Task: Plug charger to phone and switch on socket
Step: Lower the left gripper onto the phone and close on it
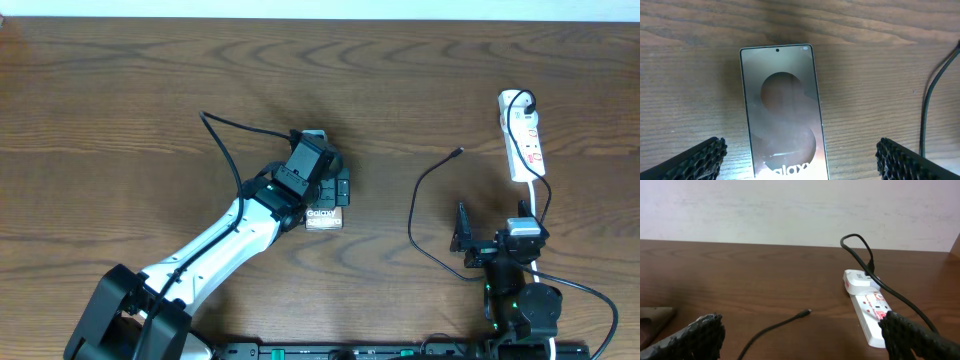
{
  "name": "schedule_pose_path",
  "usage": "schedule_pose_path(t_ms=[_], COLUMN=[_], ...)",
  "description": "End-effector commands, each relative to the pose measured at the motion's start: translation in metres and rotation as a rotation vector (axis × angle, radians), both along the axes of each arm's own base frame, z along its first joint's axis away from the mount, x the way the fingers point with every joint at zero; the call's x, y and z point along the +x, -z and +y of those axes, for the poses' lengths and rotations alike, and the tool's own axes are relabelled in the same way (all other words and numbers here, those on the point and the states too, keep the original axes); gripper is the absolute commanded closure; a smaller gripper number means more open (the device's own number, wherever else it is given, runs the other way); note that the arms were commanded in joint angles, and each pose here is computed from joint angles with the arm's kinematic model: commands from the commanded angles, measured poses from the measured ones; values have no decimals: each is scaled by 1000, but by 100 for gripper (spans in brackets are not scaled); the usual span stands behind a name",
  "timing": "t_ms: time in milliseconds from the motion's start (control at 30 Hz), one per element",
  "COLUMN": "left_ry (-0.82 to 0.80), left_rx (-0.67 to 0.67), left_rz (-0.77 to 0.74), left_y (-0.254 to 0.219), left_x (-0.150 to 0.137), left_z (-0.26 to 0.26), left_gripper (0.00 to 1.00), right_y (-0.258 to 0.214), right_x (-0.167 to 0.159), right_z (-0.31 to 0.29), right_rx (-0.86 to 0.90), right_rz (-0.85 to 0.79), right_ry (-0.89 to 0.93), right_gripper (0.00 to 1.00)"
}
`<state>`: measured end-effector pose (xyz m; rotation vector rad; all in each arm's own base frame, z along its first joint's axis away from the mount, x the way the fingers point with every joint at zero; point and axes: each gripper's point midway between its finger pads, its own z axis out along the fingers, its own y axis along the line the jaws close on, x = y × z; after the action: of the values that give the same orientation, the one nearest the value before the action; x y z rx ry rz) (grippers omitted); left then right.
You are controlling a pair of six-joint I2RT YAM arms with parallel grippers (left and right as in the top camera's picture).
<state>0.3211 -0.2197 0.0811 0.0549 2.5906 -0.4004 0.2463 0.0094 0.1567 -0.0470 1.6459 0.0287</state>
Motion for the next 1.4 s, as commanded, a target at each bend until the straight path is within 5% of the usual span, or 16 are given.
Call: schedule_pose_path(t_ms=[0,700,1367], left_ry=[-21,-51,-72], left_rx=[-7,129,189], left_rz=[-29,-133,-31], left_y=[-9,12,70], left_x=[8,28,24], left_z=[-3,-4,-2], left_gripper=[3,2,2], right_y=[1,1,1], right_x=[0,0,0], right_z=[2,2,2], right_rx=[-8,-8,-8], right_rz=[2,1,1], right_ry=[-10,-9,-10], right_gripper=[1,1,1])
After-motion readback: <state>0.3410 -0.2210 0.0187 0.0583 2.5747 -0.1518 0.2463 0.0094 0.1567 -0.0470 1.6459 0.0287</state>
